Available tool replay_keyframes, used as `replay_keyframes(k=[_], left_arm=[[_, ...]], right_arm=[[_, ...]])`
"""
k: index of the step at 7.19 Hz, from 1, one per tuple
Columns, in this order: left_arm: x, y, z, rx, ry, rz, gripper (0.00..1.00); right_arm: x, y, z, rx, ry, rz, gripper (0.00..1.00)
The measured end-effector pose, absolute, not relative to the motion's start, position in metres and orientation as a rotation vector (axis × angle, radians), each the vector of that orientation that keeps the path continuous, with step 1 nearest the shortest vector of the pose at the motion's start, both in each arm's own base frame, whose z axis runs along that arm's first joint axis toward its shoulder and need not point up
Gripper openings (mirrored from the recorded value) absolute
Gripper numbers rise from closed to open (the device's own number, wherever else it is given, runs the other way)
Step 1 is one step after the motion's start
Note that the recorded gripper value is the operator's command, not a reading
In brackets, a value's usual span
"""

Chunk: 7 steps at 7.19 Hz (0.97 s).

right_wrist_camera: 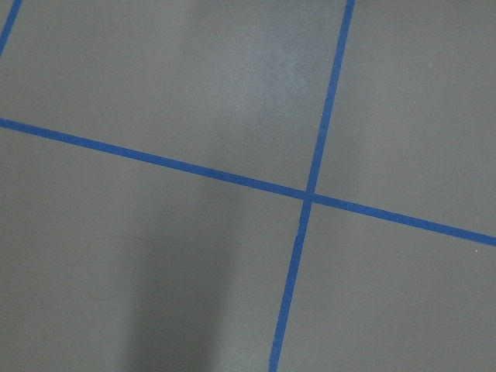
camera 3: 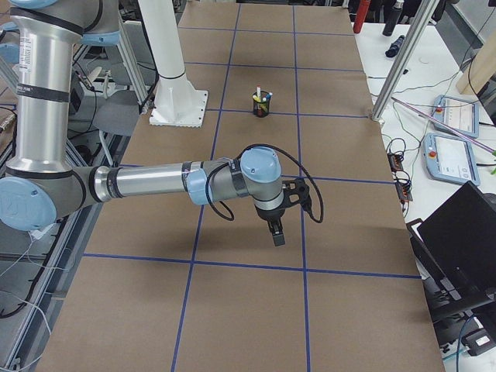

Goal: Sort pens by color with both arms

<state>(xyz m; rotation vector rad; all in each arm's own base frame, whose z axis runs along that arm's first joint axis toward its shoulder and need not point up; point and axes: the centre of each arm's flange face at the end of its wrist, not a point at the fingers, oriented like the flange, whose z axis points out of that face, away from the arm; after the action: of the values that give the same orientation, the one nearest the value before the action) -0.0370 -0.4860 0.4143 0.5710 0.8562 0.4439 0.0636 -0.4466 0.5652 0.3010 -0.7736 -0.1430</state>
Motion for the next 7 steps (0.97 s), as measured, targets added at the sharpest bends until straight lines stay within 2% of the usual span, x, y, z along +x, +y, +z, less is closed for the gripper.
replay_keyframes(k=[2,4,7], left_arm=[[0.001,-0.504,0.374,0.6,0.91,0.5,1.0],[0.036,-0.517,0.333,0.532,0.977,0.373,1.0],[0.146,-0.53,0.276,0.416,0.96,0.331,1.0]], right_arm=[[0.061,-0.455,0.554,0.315,-0.806,-0.131,1.0],[0.061,-0.458,0.553,0.299,-0.82,-0.094,1.0],[0.061,-0.458,0.553,0.296,-0.822,-0.087,1.0]])
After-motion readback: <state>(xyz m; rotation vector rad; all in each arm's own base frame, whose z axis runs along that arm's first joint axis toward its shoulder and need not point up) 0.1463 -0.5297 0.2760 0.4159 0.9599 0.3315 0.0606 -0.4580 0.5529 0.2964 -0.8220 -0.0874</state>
